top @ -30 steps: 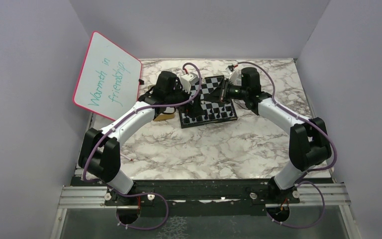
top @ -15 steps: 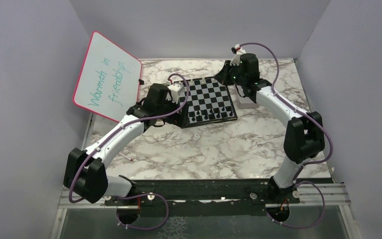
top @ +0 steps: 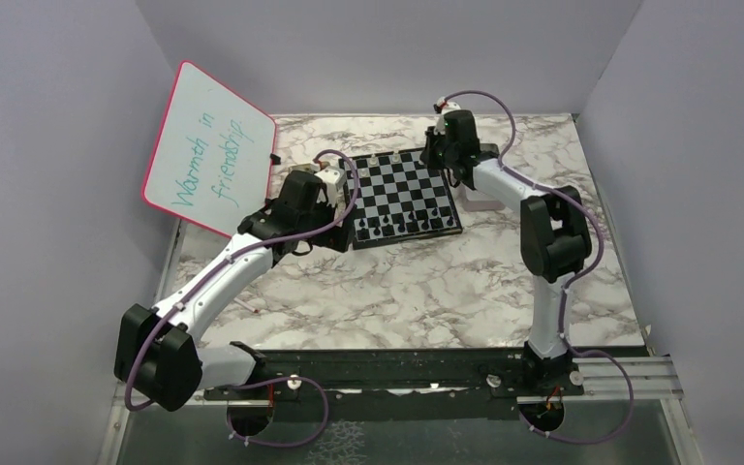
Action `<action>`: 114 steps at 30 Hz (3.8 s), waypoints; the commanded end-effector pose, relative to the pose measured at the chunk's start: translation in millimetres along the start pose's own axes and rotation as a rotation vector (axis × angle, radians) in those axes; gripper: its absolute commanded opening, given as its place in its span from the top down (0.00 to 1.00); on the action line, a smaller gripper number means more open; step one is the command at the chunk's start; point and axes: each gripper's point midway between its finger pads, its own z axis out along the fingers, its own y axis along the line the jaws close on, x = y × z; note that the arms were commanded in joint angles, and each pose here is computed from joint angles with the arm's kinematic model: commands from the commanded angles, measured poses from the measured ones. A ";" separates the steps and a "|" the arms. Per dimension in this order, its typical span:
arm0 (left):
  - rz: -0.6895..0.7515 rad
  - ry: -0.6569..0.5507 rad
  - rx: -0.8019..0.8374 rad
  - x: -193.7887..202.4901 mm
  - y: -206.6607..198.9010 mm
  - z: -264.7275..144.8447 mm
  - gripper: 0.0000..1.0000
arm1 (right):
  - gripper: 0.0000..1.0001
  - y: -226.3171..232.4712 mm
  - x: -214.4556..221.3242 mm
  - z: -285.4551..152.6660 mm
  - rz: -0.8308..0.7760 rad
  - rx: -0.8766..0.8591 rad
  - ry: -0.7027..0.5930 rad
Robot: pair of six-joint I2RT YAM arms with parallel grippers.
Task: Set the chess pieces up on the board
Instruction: Place the chess piece on the chessboard.
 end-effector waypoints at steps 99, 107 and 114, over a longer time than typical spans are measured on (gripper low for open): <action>0.005 -0.030 -0.022 -4.0 2.1 -12.8 0.01 | 0.72 -24.5 63.6 61.7 -0.079 0.187 0.215; 0.006 -0.029 -0.011 -3.9 0.3 -12.9 0.01 | 0.64 -17.0 49.3 64.6 -0.055 0.166 0.199; 0.005 -0.032 -0.009 -3.6 -0.2 -14.1 0.01 | 0.66 -17.2 59.2 65.5 -0.045 0.163 0.223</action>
